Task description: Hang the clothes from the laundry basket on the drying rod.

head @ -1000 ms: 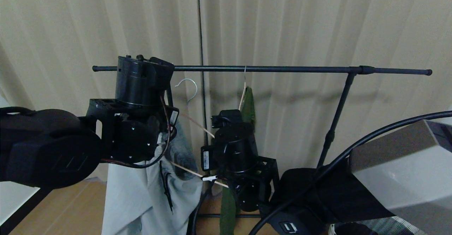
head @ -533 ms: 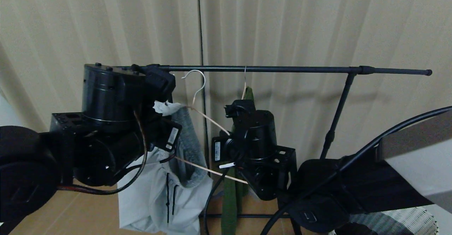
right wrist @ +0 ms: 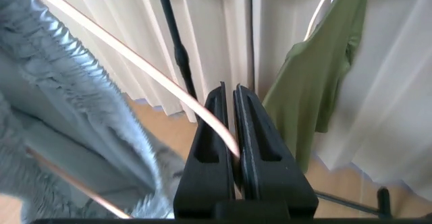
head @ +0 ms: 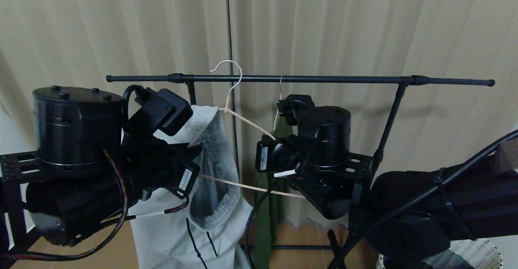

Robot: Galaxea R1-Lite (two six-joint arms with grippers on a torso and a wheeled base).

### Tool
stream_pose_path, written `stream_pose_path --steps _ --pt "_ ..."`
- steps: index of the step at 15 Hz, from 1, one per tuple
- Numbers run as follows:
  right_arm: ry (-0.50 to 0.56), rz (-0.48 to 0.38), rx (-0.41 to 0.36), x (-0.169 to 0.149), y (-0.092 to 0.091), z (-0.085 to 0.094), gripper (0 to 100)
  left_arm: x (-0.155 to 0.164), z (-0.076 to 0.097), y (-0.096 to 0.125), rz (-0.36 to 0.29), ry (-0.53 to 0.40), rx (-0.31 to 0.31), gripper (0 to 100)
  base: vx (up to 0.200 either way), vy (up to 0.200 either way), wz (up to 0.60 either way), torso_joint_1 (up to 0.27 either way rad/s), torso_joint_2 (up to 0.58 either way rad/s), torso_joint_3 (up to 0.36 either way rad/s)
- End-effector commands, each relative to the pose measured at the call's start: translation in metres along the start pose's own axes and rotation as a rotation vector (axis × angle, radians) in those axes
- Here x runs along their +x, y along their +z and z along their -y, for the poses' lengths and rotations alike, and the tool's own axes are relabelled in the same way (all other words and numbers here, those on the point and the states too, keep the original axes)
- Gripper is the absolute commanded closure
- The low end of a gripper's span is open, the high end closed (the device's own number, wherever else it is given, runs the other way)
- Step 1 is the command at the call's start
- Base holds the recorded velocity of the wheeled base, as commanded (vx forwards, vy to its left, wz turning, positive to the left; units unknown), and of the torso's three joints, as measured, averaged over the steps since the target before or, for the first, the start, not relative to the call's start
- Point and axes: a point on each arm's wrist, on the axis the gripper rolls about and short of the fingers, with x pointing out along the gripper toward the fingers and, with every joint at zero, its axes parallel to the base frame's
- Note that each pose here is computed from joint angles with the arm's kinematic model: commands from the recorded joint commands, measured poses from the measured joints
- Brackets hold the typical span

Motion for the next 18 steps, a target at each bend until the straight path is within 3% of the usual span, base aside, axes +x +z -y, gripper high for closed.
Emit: stream_pose_path --steps 1,2,3,5,7,9,11,14,15,16,18 --pt "0.016 0.031 0.016 -0.011 0.010 0.003 100 -0.004 0.000 -0.003 0.014 0.005 0.009 100 0.000 0.000 0.00 0.000 0.00 0.000" --pt "0.020 0.039 -0.005 -0.015 0.008 0.005 100 -0.005 0.000 -0.005 0.032 0.009 0.025 100 0.000 0.000 0.00 0.000 0.00 0.000" --pt "0.022 0.046 -0.009 -0.016 0.008 0.006 100 -0.006 0.000 -0.005 0.039 0.011 0.026 0 0.000 0.000 0.00 0.000 0.00 0.000" --pt "0.034 0.082 -0.026 -0.019 0.006 0.008 100 -0.008 0.001 -0.006 0.060 -0.032 0.032 0 0.000 0.000 0.00 0.000 0.00 0.000" --pt "0.030 0.098 -0.035 -0.021 0.006 0.013 100 -0.018 0.000 -0.004 0.126 -0.128 0.032 0 0.000 0.000 0.00 0.000 0.00 0.000" --pt "0.007 0.110 -0.031 -0.022 0.011 0.023 100 -0.031 -0.002 -0.007 0.181 -0.177 0.074 0 0.000 0.000 0.00 0.000 0.00 0.000" --pt "-0.023 0.110 -0.029 -0.022 0.016 0.042 100 -0.040 -0.004 -0.012 0.226 -0.167 0.095 0 0.000 0.000 0.00 0.000 0.00 0.000" --pt "-0.033 0.096 -0.033 -0.034 0.021 0.068 100 -0.046 -0.008 -0.008 0.328 -0.126 0.080 0 0.000 0.000 0.00 0.000 0.00 0.000" --pt "-0.017 0.082 -0.056 -0.043 0.023 0.082 100 -0.045 -0.017 -0.005 0.347 -0.075 0.087 0 0.000 0.000 0.00 0.000 0.00 0.000" --pt "0.012 0.071 -0.070 -0.052 0.025 0.093 100 -0.044 -0.026 0.000 0.358 -0.030 0.115 0 0.000 0.000 0.00 0.000 0.00 0.000" --pt "0.052 0.062 -0.087 -0.067 0.026 0.102 100 -0.041 -0.033 0.007 0.397 -0.051 0.172 0 0.000 0.000 0.00 0.000 0.00 0.000"
